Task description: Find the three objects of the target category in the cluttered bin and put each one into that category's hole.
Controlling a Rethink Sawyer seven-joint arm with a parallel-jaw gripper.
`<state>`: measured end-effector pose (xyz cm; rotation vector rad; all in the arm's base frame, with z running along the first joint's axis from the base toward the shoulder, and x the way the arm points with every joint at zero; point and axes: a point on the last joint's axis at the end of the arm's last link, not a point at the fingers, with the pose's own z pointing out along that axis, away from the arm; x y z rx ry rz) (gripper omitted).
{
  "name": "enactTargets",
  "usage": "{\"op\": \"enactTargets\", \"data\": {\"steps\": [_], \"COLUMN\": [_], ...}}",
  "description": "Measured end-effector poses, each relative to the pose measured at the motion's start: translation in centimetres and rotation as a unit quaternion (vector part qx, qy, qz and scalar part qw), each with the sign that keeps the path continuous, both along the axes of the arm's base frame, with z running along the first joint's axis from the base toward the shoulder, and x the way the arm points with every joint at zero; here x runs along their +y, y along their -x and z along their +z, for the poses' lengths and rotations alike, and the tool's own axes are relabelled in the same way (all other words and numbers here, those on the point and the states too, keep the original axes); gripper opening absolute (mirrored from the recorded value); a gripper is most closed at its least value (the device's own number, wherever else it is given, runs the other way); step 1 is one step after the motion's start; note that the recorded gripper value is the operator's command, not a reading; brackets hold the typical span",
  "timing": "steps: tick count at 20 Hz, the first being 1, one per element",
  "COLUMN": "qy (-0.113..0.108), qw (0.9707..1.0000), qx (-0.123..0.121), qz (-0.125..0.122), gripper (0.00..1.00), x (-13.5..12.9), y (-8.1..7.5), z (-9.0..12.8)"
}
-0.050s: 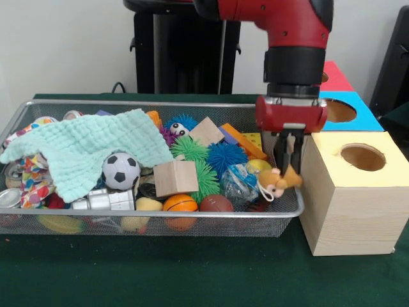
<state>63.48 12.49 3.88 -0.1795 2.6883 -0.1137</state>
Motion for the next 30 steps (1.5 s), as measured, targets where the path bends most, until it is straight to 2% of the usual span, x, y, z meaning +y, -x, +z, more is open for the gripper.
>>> {"op": "enactTargets", "data": {"steps": [4, 11, 16, 20, 21, 30], "qy": [0.01, 0.053, 0.066, 0.063, 0.058, 0.038], "qw": [0.9999, 0.9981, 0.9968, 0.9964, 0.9962, 0.9959], "qx": [0.006, 0.029, 0.043, 0.057, 0.064, 0.076], "qz": [0.004, 0.011, 0.009, -0.001, -0.009, -0.03], "gripper": [0.0, 0.0, 0.0, 0.0, 0.0, 0.0], "x": [0.4, 1.0, 1.0, 1.0, 1.0, 1.2], "y": [0.1, 1.8, 2.6, 3.3, 4.0, 7.0], "z": [1.5, 4.3, 6.0, 8.1, 9.0, 12.0]}}
